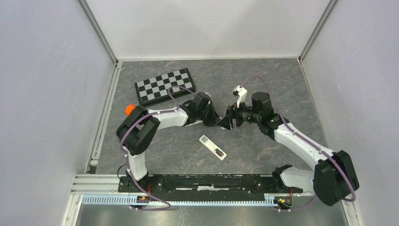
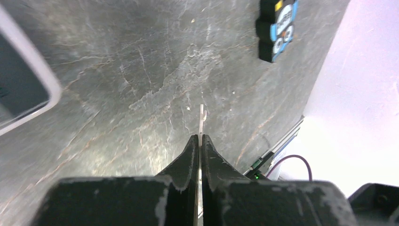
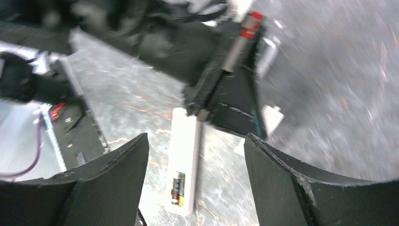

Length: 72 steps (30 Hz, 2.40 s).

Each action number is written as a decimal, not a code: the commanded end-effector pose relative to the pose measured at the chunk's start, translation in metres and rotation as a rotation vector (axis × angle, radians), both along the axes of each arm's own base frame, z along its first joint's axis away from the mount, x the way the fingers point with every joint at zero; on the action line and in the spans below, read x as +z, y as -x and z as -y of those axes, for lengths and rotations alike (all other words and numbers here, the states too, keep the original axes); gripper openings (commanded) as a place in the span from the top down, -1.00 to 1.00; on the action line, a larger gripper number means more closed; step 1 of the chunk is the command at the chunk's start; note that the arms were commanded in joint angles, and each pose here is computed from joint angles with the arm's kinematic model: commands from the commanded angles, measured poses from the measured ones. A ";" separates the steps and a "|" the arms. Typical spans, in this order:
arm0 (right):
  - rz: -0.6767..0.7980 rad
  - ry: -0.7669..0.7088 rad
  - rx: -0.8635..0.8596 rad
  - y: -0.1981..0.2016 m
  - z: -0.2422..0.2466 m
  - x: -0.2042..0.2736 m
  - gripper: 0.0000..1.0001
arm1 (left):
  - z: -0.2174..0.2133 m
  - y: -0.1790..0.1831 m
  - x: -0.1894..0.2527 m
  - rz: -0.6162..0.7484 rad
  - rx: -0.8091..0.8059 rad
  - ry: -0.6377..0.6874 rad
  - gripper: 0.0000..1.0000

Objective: Load the batteries into the remote control

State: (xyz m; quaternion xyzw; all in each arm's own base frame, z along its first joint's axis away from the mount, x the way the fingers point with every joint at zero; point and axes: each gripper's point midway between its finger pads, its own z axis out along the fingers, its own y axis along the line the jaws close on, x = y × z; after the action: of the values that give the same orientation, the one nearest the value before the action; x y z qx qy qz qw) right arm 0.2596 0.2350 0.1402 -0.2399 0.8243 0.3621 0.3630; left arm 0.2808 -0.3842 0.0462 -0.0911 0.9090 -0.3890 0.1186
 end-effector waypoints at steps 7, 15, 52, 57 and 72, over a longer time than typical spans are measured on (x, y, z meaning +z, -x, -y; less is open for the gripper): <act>0.469 -0.401 0.693 0.102 -0.051 0.117 -0.59 | -0.054 -0.008 0.083 0.138 0.021 -0.040 0.96; 0.629 -0.322 0.882 0.141 -0.061 0.113 -0.51 | -0.058 0.020 0.117 0.083 -0.007 0.040 0.96; 1.097 0.251 0.391 0.068 -0.055 0.065 -0.07 | -0.069 0.063 0.164 -0.014 0.011 0.196 0.96; 1.138 0.234 0.346 0.066 -0.057 0.070 0.04 | -0.070 0.064 0.163 -0.021 0.013 0.197 0.96; 1.181 0.238 0.275 0.057 -0.060 0.079 0.46 | -0.069 0.065 0.164 -0.030 0.019 0.207 0.96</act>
State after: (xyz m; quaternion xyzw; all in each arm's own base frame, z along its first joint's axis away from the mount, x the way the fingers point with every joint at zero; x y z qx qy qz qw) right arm 0.1991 0.2929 0.2063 -0.5590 0.4903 0.1219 0.6575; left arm 0.2210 -0.3151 0.1964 -0.1142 0.8751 -0.4588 0.1032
